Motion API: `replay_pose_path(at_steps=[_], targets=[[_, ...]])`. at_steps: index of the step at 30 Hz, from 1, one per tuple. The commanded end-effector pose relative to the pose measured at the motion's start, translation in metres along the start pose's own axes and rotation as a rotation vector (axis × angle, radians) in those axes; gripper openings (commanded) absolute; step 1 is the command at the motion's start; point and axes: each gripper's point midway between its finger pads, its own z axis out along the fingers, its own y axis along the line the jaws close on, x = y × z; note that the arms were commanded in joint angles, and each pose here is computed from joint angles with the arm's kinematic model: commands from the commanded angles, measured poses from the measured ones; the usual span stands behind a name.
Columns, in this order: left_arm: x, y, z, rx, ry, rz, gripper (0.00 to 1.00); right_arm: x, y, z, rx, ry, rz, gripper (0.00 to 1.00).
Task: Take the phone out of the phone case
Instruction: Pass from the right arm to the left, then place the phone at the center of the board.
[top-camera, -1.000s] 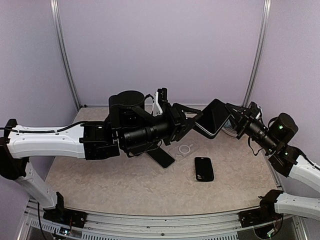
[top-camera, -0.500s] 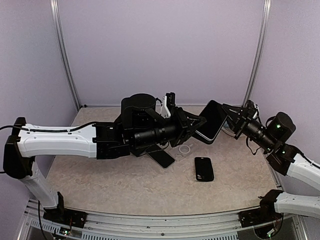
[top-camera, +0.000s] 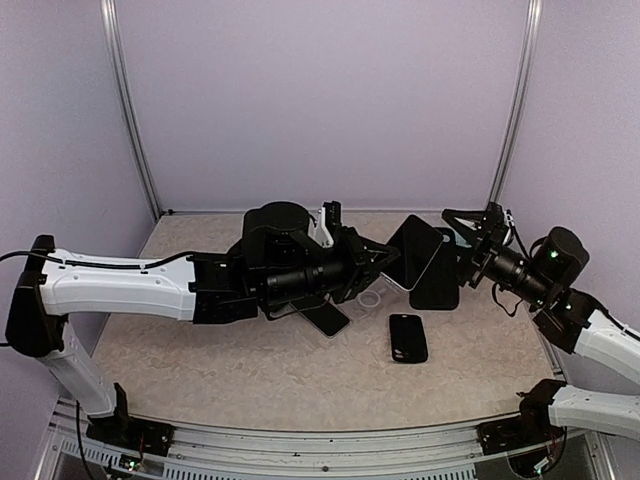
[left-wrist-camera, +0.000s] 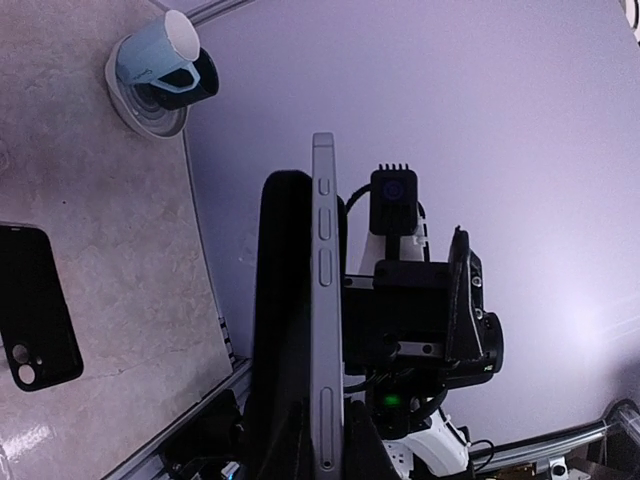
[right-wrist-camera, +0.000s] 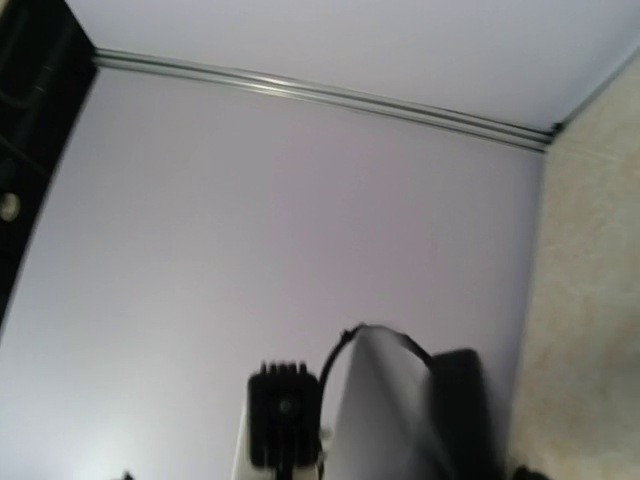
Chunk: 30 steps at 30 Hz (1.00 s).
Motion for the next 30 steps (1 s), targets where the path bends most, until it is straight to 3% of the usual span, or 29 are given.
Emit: replay_pose_path(at_steps=[1, 8, 14, 30], targets=[[-0.035, -0.013, -0.019, 0.061, -0.116, -0.058, 0.00, 0.009, -0.010, -0.013, 0.040, 0.033, -0.092, 0.81], [-0.041, -0.009, -0.019, 0.072, -0.124, -0.070, 0.00, 0.016, -0.034, -0.020, 0.078, 0.051, -0.092, 0.78], [-0.038, 0.001, -0.018, 0.053, -0.116, -0.063, 0.00, 0.019, -0.039, -0.015, 0.067, 0.071, -0.079, 0.59], [-0.071, 0.057, -0.070, -0.200, -0.256, 0.083, 0.00, 0.006, -0.042, -0.013, 0.188, 0.054, -0.314, 0.58]])
